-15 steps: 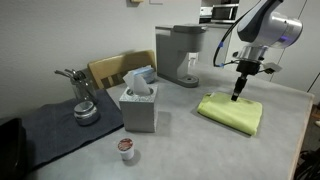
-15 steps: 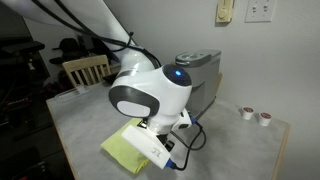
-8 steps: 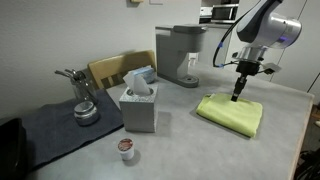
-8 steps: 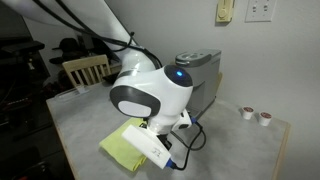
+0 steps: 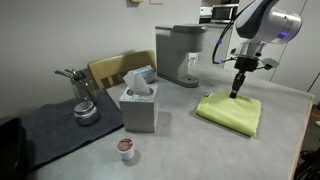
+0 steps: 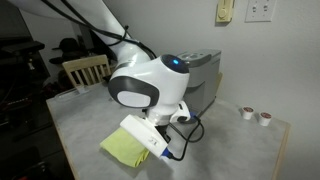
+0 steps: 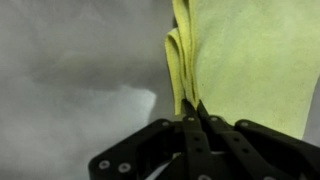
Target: Unfold the towel once
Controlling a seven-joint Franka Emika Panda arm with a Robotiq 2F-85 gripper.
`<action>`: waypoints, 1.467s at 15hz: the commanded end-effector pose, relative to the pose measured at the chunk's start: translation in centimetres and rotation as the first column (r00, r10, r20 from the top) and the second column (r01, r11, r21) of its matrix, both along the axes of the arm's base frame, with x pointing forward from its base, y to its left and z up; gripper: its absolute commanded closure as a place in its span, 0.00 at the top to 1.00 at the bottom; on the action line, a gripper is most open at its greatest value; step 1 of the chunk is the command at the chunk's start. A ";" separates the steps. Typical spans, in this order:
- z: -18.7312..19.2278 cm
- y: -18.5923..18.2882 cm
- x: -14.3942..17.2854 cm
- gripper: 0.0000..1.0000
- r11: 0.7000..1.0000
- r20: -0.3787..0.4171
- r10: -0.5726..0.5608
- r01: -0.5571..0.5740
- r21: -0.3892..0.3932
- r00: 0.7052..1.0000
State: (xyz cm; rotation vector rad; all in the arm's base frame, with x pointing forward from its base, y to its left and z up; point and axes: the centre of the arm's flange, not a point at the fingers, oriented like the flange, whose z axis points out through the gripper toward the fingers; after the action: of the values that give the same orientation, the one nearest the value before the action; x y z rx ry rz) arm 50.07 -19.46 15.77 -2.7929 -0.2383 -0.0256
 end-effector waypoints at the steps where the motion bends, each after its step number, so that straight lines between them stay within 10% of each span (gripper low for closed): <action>1: 4.0 1.9 -0.6 0.01 0.999 -0.002 -0.010 0.010 -0.035 1.000; 13: 11.2 7.3 -0.5 0.01 0.995 0.005 -0.079 0.080 -0.066 0.997; 22: 8.5 4.5 -1.6 0.01 0.950 -0.051 -0.304 0.299 -0.086 0.951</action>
State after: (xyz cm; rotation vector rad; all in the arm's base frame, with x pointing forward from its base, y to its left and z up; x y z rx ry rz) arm 49.31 -13.94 25.80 -2.8755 0.1341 -0.0008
